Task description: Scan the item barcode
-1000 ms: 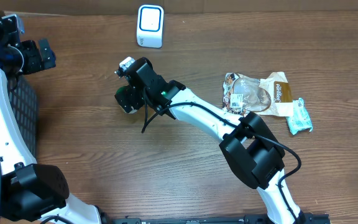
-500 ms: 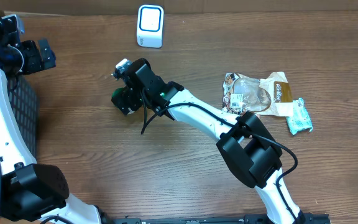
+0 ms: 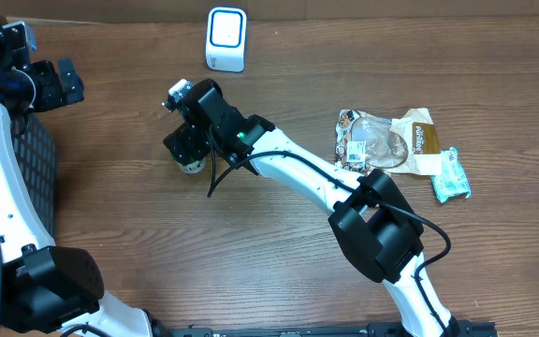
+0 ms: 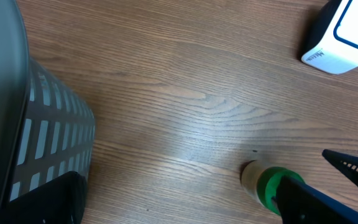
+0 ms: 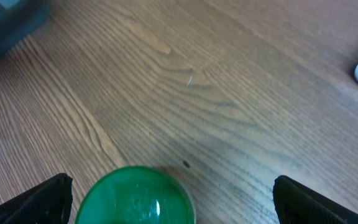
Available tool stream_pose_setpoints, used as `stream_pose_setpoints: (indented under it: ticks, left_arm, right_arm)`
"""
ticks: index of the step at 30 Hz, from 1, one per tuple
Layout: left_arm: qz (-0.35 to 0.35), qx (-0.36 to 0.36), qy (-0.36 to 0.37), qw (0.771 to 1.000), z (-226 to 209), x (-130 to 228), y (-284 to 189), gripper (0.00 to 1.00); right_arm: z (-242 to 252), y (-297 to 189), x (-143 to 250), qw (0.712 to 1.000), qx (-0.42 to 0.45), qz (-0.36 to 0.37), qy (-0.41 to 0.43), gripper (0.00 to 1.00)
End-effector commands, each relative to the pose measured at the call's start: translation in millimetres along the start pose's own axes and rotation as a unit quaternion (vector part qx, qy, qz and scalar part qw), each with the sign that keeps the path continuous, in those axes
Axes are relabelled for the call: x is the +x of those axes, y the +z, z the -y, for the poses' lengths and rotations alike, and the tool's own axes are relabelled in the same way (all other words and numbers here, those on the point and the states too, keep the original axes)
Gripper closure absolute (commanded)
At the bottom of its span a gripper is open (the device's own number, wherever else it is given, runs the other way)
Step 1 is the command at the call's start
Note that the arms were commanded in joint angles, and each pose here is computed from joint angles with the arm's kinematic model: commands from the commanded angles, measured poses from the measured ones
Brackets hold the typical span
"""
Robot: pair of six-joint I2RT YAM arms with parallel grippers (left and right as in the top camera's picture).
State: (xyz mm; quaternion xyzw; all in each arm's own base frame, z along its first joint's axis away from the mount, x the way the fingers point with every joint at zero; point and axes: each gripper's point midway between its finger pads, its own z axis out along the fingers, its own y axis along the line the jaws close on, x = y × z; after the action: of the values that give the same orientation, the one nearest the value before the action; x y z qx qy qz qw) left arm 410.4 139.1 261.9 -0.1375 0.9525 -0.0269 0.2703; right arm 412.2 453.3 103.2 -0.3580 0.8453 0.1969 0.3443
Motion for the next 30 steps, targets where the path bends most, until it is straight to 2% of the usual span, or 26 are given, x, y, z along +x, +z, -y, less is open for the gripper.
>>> stream_pose_setpoints:
  ticks: [1,8,17,22,23,26,30]
  left_arm:
    - [0.001,0.002,0.016,1.0,2.6,-1.5,1.5,0.01]
    - [0.001,0.002,0.017,1.0,2.6,-1.5,1.5,0.0]
    - [0.001,0.002,0.016,1.0,2.6,-1.5,1.5,0.0]
    - [0.001,0.002,0.016,1.0,2.6,-1.5,1.5,0.0]
    - [0.001,0.002,0.016,1.0,2.6,-1.5,1.5,0.0]
    - [0.001,0.002,0.016,1.0,2.6,-1.5,1.5,0.0]
    - [0.001,0.002,0.016,1.0,2.6,-1.5,1.5,0.0]
  right_arm:
    - [-12.9,2.8,-3.9,1.0,-0.007,0.003,-0.011,0.0]
    - [-25.2,18.8,17.7,0.999,-0.041,-0.023,-0.007,0.0]
    - [-23.1,28.4,29.2,0.999,-0.04,-0.036,-0.005,0.0]
    - [-22.4,33.2,36.5,0.998,-0.039,-0.045,-0.005,0.13]
    - [-22.3,33.2,36.8,0.998,-0.039,-0.045,-0.005,0.2]
    - [-18.8,33.2,36.4,0.999,-0.031,-0.045,-0.005,0.3]
    - [-7.7,25.6,25.5,0.999,0.002,-0.032,-0.006,0.37]
